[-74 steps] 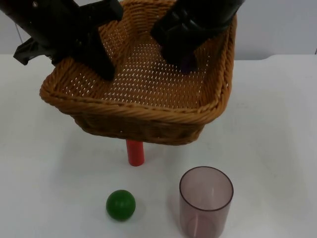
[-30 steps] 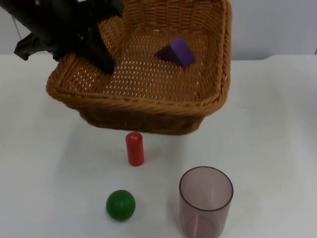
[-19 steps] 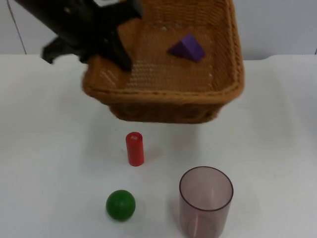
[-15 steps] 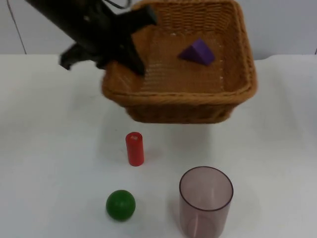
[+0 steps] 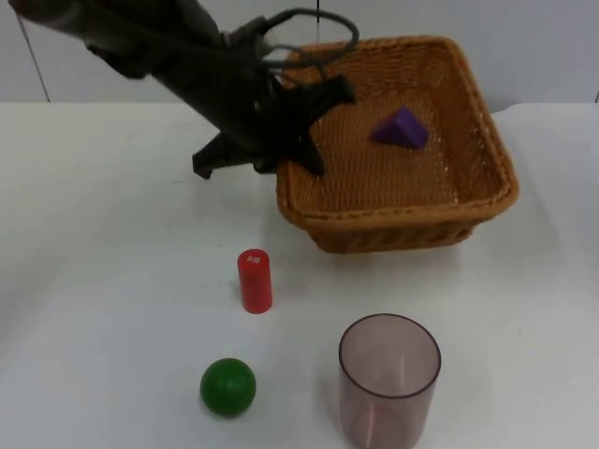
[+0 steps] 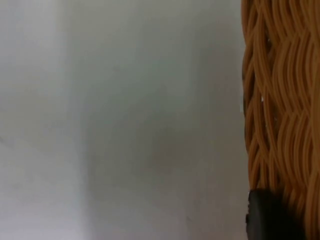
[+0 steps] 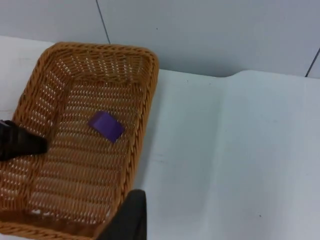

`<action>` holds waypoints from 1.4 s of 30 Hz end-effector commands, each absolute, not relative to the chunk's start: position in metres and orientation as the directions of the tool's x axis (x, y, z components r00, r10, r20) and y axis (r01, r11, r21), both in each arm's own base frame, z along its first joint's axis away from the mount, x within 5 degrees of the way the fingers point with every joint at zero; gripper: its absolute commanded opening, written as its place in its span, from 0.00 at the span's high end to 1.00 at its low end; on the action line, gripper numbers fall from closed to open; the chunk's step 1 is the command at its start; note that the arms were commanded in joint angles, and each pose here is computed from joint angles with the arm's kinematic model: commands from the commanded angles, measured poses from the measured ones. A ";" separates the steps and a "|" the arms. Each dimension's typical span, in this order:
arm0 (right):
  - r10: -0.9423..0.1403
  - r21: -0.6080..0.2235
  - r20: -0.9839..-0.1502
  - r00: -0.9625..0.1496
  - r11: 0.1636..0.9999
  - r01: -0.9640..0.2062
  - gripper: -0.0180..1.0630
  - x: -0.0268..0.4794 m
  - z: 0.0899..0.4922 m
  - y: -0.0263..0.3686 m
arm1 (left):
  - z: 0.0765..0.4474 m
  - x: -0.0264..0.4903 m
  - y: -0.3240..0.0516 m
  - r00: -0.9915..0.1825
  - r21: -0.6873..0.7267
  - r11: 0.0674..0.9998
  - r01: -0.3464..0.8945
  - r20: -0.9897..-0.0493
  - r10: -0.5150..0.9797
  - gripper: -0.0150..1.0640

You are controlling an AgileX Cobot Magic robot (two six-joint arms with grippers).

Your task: Pick up the basket with the left hand and place the triangular block into the basket with the right hand.

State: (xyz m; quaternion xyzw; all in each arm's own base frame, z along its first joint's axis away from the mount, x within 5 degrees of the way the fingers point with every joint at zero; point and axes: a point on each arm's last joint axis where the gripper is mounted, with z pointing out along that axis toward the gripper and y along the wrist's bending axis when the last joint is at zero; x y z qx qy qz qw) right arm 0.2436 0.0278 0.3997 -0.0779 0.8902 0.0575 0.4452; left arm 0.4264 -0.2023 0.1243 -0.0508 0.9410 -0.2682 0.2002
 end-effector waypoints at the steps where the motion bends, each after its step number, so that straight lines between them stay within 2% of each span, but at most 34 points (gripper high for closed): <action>1: -0.104 0.012 -0.806 -0.582 0.981 -0.192 0.02 0.241 0.402 0.026 | 0.123 0.433 -0.204 -0.893 -0.542 0.840 -0.014 -0.371 -0.254 0.99; 11: -0.139 -0.035 -0.801 -0.582 0.982 -0.185 0.02 0.242 0.401 0.023 | 0.086 0.437 -0.204 -0.902 -0.513 0.857 -0.046 -0.348 -0.256 0.99; 18: -0.140 -0.037 -0.802 -0.580 0.982 -0.185 0.02 0.242 0.401 0.023 | 0.084 0.437 -0.205 -0.905 -0.508 0.861 -0.025 -0.354 -0.235 0.99; 25: -0.140 -0.037 -0.802 -0.580 0.982 -0.185 0.02 0.242 0.401 0.023 | 0.082 0.433 -0.206 -0.928 -0.505 0.863 -0.010 -0.318 -0.197 0.99; 29: -0.140 -0.037 -0.801 -0.582 0.982 -0.185 0.02 0.242 0.401 0.023 | 0.083 0.432 -0.206 -0.929 -0.513 0.857 -0.047 -0.293 -0.226 0.99; 32: -0.141 -0.036 -0.796 -0.588 0.982 -0.186 0.02 0.242 0.400 0.023 | 0.085 0.432 -0.205 -0.931 -0.500 0.865 -0.033 -0.299 -0.209 0.95; 36: -0.141 -0.036 -0.795 -0.590 0.982 -0.186 0.02 0.242 0.400 0.023 | 0.094 0.431 -0.203 -0.928 -0.461 0.887 0.029 -0.342 -0.147 0.74; 37: -0.141 -0.036 -0.795 -0.590 0.982 -0.186 0.02 0.242 0.400 0.023 | 0.094 0.431 -0.203 -0.928 -0.461 0.887 0.029 -0.342 -0.147 0.74; 39: -0.141 -0.036 -0.795 -0.590 0.982 -0.186 0.02 0.242 0.400 0.023 | 0.101 0.432 -0.202 -0.922 -0.445 0.894 0.057 -0.368 -0.124 0.59; 42: -0.140 -0.037 -0.800 -0.584 0.982 -0.185 0.02 0.242 0.401 0.023 | 0.116 0.432 -0.202 -0.910 -0.448 0.891 0.075 -0.395 -0.122 0.23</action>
